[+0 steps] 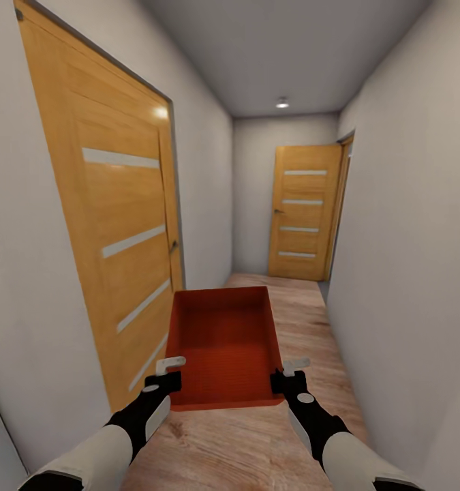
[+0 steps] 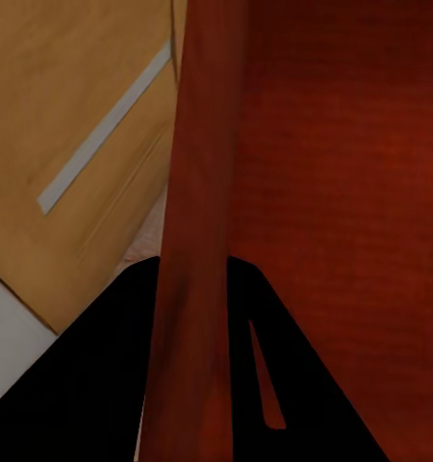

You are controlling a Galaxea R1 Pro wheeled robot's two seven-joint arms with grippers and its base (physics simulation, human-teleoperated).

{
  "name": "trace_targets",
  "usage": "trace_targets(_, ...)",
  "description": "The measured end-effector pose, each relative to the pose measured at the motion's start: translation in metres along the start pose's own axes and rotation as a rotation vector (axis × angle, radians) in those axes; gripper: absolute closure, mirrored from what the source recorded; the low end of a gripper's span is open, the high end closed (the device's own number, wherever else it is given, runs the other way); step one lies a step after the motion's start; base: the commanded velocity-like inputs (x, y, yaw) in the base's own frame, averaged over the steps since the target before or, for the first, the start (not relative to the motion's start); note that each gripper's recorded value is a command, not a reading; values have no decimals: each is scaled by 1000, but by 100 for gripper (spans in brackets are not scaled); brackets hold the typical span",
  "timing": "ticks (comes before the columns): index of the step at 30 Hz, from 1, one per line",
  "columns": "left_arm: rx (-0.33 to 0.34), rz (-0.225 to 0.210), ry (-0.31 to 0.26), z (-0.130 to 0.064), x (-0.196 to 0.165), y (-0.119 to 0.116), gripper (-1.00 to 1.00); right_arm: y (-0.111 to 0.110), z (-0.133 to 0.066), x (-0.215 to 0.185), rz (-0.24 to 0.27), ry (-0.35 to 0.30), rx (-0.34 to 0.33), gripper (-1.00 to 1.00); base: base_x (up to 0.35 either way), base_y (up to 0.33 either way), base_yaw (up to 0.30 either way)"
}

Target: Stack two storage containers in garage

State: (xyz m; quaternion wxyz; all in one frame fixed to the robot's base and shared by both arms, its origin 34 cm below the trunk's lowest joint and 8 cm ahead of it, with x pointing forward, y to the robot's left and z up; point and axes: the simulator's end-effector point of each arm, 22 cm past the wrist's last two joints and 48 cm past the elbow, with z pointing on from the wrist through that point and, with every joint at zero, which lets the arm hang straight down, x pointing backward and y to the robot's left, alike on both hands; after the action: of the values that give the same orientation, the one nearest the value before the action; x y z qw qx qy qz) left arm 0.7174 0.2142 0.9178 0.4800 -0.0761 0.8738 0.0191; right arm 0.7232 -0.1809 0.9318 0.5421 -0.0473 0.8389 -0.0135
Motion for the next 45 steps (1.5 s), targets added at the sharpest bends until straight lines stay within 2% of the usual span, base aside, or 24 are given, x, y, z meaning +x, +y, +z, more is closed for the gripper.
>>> trace_targets(12, 0, 0, 0, 0, 0, 0, 100, 0, 0, 0, 0, 0, 0, 100, 323, 0, -10)
trace_targets(33, 0, 0, 0, 0, 0, 0, 100, 0, 0, 0, 0, 0, 0, 100, 323, 0, -268)
trace_targets(45, 0, 0, 0, 0, 0, 0, 100, 0, 0, 0, 0, 0, 0, 100, 323, 33, -41)
